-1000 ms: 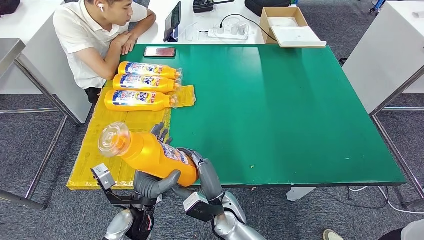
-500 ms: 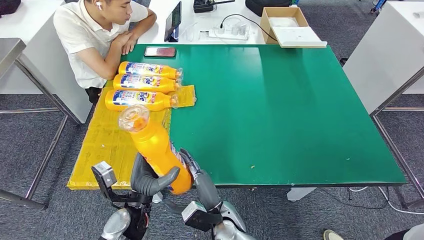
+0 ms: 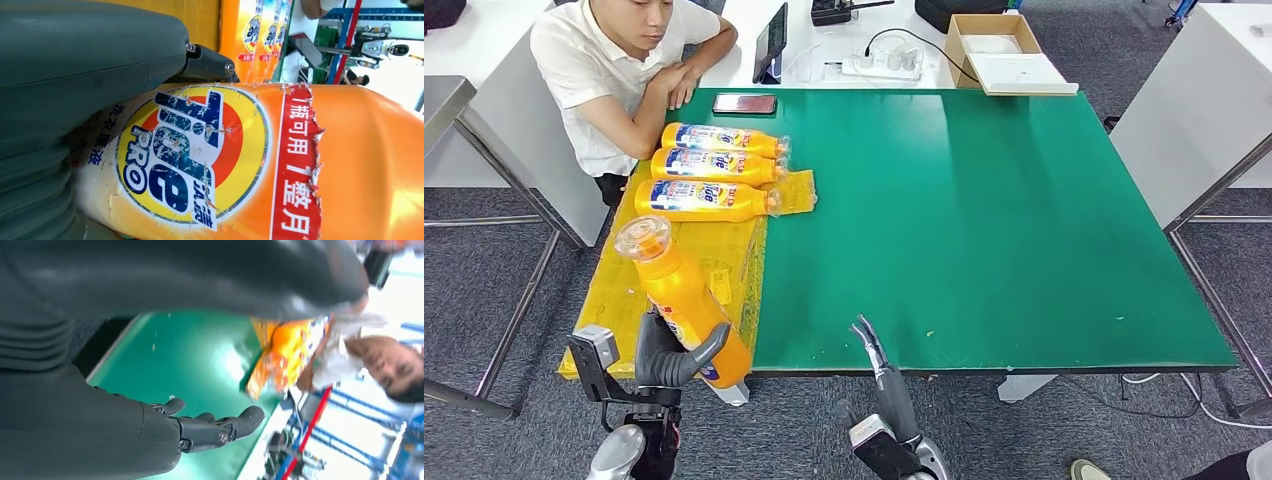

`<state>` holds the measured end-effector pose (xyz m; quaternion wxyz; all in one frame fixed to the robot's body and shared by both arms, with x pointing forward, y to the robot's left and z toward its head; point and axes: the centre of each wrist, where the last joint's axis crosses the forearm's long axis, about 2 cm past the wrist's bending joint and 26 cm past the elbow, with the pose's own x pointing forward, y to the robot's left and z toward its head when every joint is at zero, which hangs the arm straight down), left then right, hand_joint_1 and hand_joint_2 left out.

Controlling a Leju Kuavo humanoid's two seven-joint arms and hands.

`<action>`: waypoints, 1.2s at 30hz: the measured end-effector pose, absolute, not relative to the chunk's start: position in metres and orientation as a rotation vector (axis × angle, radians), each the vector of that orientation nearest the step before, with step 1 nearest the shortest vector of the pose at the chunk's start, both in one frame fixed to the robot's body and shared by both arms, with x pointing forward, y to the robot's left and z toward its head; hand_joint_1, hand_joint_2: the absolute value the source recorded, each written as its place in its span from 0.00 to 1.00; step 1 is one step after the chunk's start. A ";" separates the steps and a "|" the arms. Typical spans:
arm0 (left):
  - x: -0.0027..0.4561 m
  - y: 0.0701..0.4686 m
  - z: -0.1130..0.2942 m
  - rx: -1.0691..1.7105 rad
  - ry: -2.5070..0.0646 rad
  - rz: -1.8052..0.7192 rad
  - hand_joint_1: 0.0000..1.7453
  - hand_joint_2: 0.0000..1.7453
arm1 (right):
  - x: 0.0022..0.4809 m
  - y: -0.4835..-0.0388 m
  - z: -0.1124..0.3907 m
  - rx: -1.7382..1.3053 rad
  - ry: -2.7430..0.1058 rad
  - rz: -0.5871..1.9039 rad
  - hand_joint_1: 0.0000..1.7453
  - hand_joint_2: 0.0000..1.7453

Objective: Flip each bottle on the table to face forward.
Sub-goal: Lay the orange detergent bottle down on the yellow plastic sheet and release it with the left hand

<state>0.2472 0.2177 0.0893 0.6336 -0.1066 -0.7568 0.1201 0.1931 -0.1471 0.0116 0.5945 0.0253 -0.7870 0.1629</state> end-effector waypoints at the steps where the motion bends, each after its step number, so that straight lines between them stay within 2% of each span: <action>1: 0.247 0.220 0.089 -0.218 -1.733 0.269 1.00 1.00 | 0.193 -0.150 0.013 0.037 -1.837 0.369 0.00 0.00; 4: 0.249 0.230 0.089 0.022 -1.776 0.168 1.00 1.00 | 0.194 -0.159 0.018 -0.058 -1.873 0.333 0.00 0.00; 8: 0.262 0.248 0.096 0.478 -1.838 -0.141 1.00 1.00 | 0.197 -0.175 0.030 -0.224 -1.937 0.247 0.00 0.00; 13: 0.290 0.254 0.101 0.744 -1.758 -0.598 1.00 1.00 | 0.207 -0.192 0.049 -0.323 -1.985 0.103 0.00 0.00; 21: 0.335 0.230 0.107 0.773 -1.632 -1.021 1.00 1.00 | 0.217 -0.190 0.064 -0.317 -2.023 0.034 0.00 0.00; 28: 0.355 0.218 0.110 0.761 -1.592 -1.121 1.00 1.00 | 0.218 -0.186 0.066 -0.307 -2.025 0.020 0.00 0.00; 34: 0.375 0.217 0.102 0.770 -1.444 -1.269 1.00 1.00 | 0.218 -0.181 0.066 -0.255 -2.009 -0.022 0.00 0.00; 35: 0.379 0.218 0.102 0.766 -1.418 -1.280 0.94 1.00 | 0.218 -0.180 0.066 -0.250 -2.005 -0.026 0.00 0.00; 36: 0.383 0.220 0.103 0.761 -1.396 -1.287 0.75 1.00 | 0.218 -0.179 0.065 -0.245 -2.001 -0.028 0.00 0.00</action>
